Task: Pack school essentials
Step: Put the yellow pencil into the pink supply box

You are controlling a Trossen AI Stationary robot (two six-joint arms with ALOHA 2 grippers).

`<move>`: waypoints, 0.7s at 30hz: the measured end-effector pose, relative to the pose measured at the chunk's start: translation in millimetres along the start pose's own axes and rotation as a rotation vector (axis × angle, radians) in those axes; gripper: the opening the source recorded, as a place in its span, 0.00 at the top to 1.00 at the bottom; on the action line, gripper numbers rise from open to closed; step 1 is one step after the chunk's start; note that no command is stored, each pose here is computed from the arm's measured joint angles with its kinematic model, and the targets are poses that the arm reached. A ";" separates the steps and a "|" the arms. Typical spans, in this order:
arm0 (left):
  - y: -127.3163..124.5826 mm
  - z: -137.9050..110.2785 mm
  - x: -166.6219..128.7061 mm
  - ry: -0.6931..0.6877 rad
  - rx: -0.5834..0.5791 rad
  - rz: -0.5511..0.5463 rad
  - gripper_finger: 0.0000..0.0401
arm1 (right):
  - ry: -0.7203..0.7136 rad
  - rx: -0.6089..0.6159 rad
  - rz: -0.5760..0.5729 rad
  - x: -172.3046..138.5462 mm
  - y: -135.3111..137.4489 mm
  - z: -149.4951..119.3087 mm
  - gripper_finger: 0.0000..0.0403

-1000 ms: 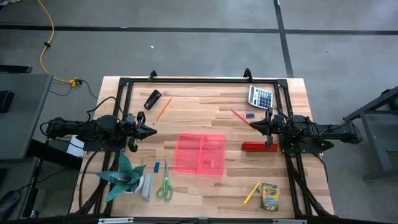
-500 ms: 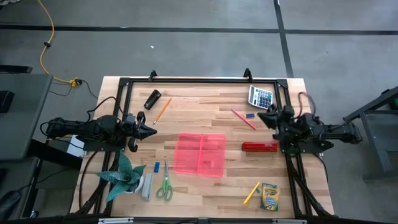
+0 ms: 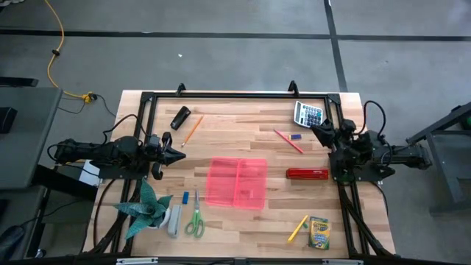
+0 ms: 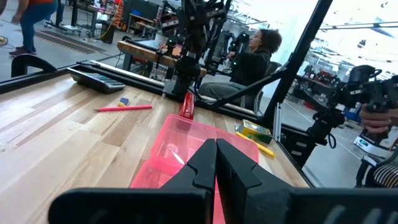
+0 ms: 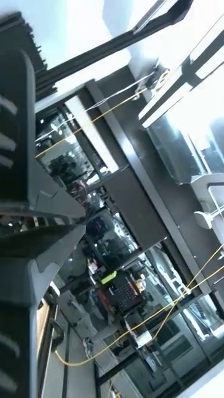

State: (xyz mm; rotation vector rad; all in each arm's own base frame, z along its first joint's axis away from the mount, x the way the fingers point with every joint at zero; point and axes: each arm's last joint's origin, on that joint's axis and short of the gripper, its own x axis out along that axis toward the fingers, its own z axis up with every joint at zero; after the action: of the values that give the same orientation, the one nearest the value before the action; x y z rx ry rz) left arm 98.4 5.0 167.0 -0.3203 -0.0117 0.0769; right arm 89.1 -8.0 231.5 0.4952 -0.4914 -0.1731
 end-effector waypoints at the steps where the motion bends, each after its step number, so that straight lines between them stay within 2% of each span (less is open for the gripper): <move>1: 0.0 0.0 0.0 0.000 0.001 0.000 1.00 | 0.032 -0.021 -0.014 4.2 2.6 2.7 0.89; 6: 0.0 0.0 0.0 0.000 0.000 0.000 1.00 | 0.226 -0.149 -0.096 28.4 14.6 11.9 0.78; 10: -0.6 2.3 0.0 -0.026 0.004 -0.002 1.00 | 0.365 -0.232 -0.146 46.0 19.2 9.5 0.72; 18: -8.3 30.8 -5.4 -0.330 -0.231 -0.087 1.00 | 0.419 -0.231 -0.167 68.3 25.6 7.8 0.72; 21: -7.7 41.7 -10.2 -0.488 -0.282 -0.019 1.00 | 0.415 -0.213 -0.180 71.6 26.3 7.8 0.72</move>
State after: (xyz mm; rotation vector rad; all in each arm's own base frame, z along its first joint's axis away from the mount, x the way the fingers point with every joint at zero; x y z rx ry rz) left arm 87.8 10.0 209.0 -0.5764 -0.5133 0.1340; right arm 148.7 -8.0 279.8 0.3532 -0.0210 -0.2843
